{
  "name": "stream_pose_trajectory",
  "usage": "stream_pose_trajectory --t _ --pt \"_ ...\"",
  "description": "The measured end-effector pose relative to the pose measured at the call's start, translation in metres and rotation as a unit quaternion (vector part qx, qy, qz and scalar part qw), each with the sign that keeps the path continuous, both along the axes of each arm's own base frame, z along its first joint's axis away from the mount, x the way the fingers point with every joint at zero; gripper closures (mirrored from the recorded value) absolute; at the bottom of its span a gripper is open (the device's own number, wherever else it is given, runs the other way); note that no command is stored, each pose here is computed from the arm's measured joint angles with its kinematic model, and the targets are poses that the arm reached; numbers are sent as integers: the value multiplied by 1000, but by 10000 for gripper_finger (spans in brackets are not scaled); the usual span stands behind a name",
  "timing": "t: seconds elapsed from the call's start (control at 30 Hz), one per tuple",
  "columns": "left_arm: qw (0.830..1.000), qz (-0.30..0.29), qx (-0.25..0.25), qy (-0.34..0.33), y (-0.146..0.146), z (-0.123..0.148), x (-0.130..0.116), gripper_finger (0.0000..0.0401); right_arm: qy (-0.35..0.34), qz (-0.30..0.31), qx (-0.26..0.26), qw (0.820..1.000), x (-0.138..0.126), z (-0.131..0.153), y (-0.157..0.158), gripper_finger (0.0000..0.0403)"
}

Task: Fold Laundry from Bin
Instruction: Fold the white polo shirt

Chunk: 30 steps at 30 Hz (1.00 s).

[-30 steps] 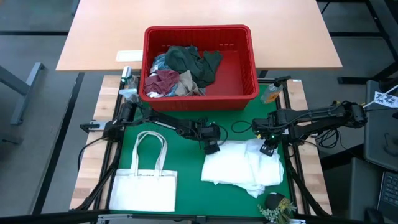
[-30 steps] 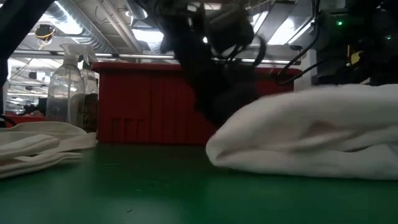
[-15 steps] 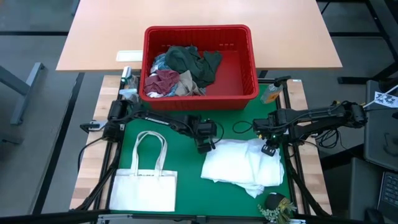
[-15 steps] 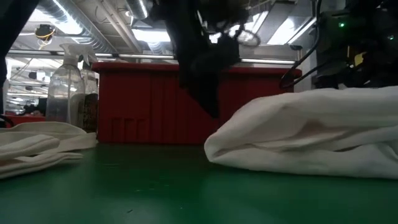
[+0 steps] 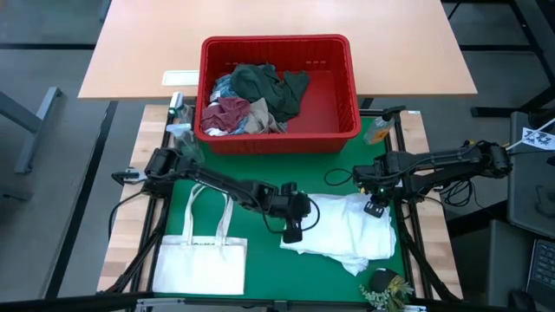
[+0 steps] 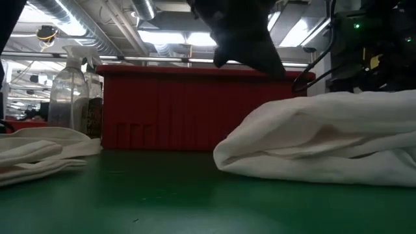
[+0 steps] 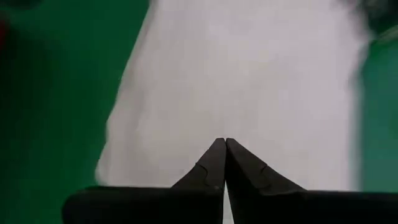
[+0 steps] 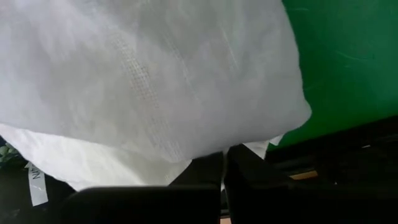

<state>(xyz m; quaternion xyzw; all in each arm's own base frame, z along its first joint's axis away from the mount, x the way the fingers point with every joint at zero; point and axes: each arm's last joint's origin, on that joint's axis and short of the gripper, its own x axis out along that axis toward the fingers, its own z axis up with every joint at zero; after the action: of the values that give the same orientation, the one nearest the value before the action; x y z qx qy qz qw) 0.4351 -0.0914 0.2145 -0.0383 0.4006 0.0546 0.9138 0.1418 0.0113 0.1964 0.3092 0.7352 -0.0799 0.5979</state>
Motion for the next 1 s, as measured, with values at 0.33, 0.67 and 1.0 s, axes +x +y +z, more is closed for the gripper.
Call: stream_pose_trajectory --t 0.33,0.67,1.0 --pt "993 31 37 112 4 -79 8 399 0 0 2 1000 0 0 0 403" --pt "973 27 66 221 21 -72 -14 399 -67 0 9 998 13 0 0 403" --pt "970 16 70 231 23 -22 -37 399 -116 -10 40 992 23 1 2 401"
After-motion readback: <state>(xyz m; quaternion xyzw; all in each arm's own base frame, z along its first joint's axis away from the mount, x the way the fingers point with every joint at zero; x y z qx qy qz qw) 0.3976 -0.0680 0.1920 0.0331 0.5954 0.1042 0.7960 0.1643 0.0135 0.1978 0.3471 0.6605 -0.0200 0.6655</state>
